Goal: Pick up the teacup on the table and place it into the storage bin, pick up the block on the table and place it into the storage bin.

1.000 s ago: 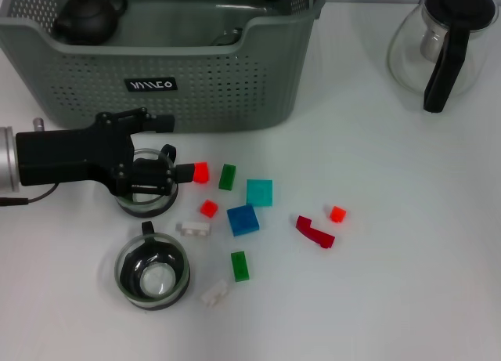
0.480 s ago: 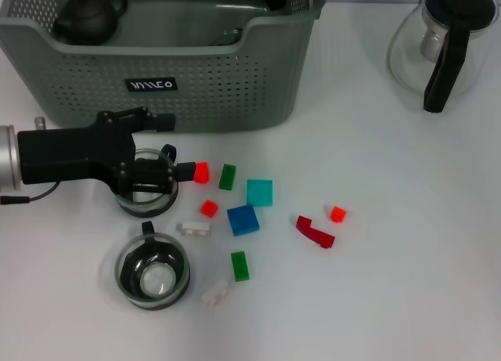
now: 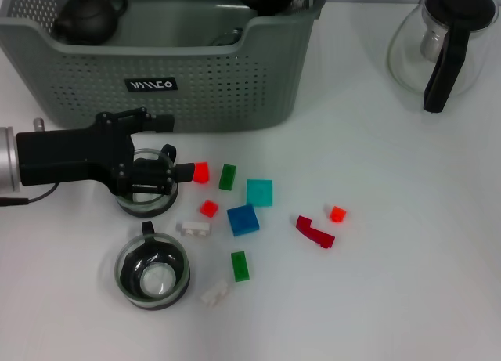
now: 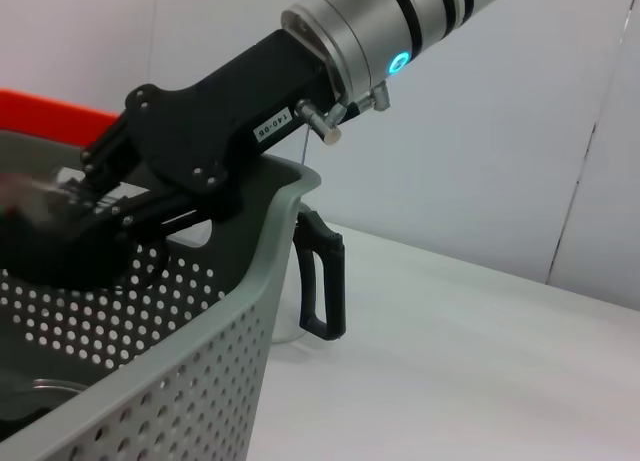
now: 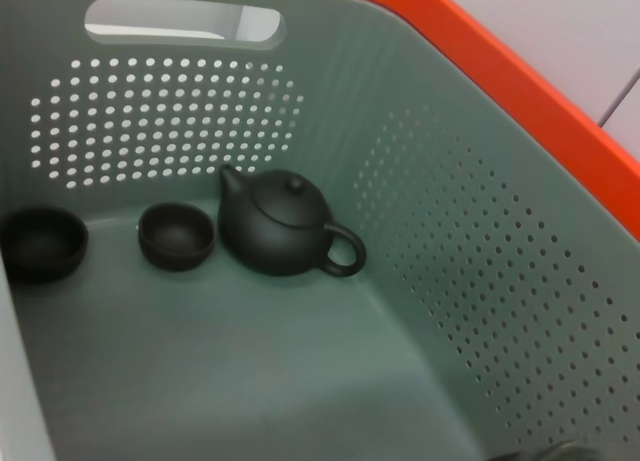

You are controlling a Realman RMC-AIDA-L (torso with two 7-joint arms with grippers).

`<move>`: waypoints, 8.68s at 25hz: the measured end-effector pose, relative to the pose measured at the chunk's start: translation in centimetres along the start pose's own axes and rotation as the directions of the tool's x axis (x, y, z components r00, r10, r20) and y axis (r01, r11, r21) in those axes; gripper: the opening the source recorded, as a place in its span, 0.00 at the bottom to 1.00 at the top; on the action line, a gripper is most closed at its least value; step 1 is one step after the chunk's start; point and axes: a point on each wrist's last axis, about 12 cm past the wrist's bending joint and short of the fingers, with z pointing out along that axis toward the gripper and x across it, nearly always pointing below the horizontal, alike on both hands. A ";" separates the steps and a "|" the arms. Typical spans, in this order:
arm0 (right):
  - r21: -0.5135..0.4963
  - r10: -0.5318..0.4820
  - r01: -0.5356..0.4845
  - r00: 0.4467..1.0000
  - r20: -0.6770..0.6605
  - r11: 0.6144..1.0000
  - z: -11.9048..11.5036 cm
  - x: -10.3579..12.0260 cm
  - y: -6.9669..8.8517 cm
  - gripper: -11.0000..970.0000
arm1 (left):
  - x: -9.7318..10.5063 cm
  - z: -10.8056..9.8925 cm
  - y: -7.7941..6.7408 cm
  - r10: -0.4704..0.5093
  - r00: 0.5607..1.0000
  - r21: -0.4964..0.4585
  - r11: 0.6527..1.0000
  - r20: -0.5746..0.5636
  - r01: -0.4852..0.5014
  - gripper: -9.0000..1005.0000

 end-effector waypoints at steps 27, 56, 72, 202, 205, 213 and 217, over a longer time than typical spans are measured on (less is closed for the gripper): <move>-0.158 0.116 -0.061 0.924 0.364 0.986 -11.6 -0.5 1.7 0.76 | -0.6 -1.1 0.5 0.006 1.000 -0.017 1.000 0.010 -0.006 0.93; -0.614 0.403 -0.180 0.882 0.246 0.768 -11.7 11.5 7.6 0.76 | -4.1 -4.6 1.3 0.195 0.938 0.026 0.980 -0.288 -0.196 0.93; -0.596 0.374 -0.163 0.893 0.249 0.786 -12.3 11.6 6.2 0.76 | -5.8 -2.1 0.1 -0.052 0.874 -0.082 0.997 -0.483 0.014 0.93; -0.565 0.297 -0.103 0.918 0.262 0.819 -11.7 13.0 6.6 0.76 | -5.6 5.9 2.8 -0.334 0.657 -0.397 0.916 -0.676 0.057 0.18; -0.564 0.298 -0.105 0.918 0.262 0.819 -11.7 13.0 6.6 0.76 | -5.7 5.9 2.8 -0.332 0.660 -0.395 0.917 -0.674 0.057 0.14; -0.561 0.294 -0.105 0.920 0.258 0.821 -11.9 13.2 6.4 0.76 | -8.1 5.8 2.0 -0.302 0.679 -0.334 0.939 -0.670 0.088 0.06; -0.581 0.298 -0.109 0.924 0.240 0.807 -12.4 13.7 6.3 0.76 | -10.6 5.5 1.0 -0.276 0.716 -0.227 0.960 -0.641 0.167 0.05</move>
